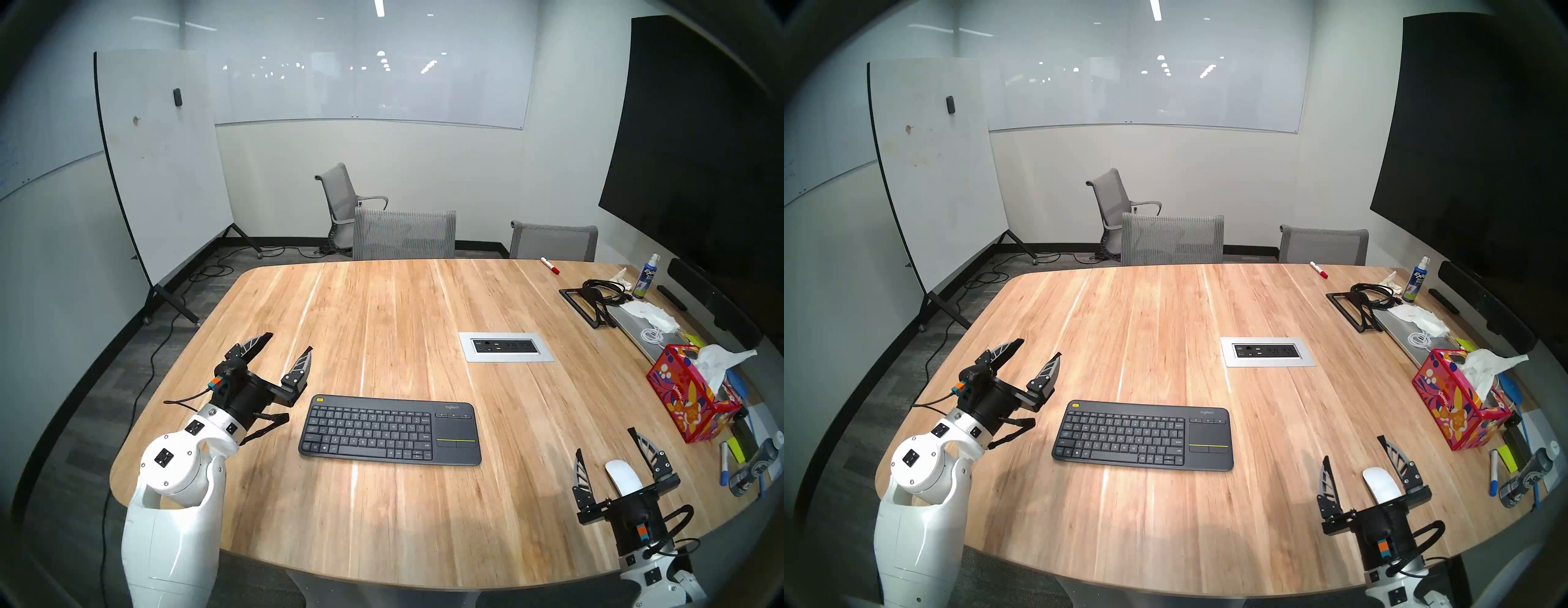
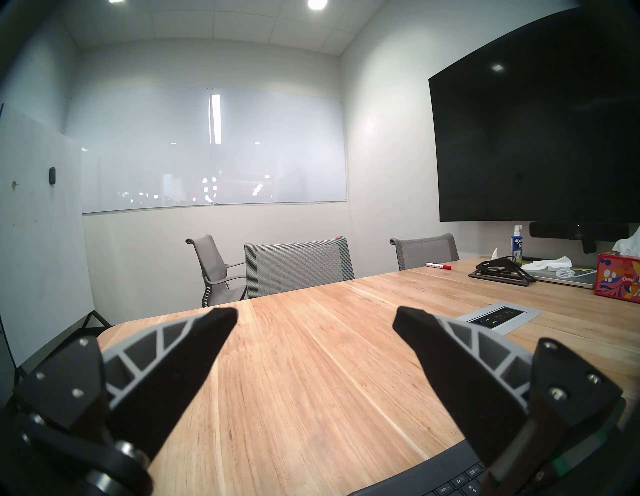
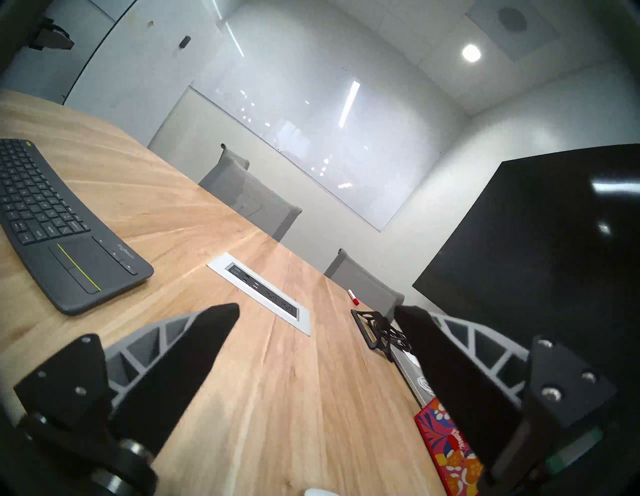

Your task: Put the mouse beside the keyboard

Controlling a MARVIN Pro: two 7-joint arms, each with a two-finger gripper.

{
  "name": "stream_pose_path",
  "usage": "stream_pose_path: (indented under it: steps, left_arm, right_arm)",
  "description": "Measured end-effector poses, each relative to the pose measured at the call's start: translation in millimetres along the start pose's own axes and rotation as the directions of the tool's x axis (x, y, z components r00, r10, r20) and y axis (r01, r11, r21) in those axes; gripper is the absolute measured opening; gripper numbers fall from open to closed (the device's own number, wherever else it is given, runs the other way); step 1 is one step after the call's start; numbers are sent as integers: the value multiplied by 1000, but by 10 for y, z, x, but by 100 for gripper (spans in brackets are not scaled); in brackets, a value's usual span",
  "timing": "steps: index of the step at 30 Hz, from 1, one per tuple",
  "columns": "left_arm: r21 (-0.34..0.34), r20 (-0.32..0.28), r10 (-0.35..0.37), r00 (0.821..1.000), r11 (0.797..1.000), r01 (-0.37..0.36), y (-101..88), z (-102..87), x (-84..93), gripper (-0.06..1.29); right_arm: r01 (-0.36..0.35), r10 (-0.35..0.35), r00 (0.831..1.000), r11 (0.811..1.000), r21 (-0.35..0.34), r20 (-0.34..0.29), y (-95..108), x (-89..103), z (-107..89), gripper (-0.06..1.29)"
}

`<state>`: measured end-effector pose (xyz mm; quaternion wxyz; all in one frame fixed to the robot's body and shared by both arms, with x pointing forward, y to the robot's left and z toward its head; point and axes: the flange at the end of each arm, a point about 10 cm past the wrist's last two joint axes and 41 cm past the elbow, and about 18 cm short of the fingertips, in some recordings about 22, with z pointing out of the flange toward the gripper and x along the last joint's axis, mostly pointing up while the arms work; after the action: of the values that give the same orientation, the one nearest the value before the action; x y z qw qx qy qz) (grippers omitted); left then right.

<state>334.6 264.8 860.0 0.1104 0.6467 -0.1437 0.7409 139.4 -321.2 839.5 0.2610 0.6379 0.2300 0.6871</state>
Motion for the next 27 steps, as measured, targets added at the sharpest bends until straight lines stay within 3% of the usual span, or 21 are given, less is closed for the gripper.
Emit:
stream_pose_path:
  steps: [12, 19, 27]
  left_arm:
    - [0, 0, 0, 1000, 1000, 0, 0, 0, 0, 125]
    - [0, 0, 0, 1000, 1000, 0, 0, 0, 0, 125]
    - [0, 0, 0, 1000, 1000, 0, 0, 0, -1, 125]
  right_arm:
    - [87, -84, 994, 996, -33, 66, 333, -94, -99, 123]
    - [80, -80, 992, 997, -1, 96, 445, -58, -92, 123]
    - [103, -105, 984, 994, 22, 143, 761, -162, -95, 123]
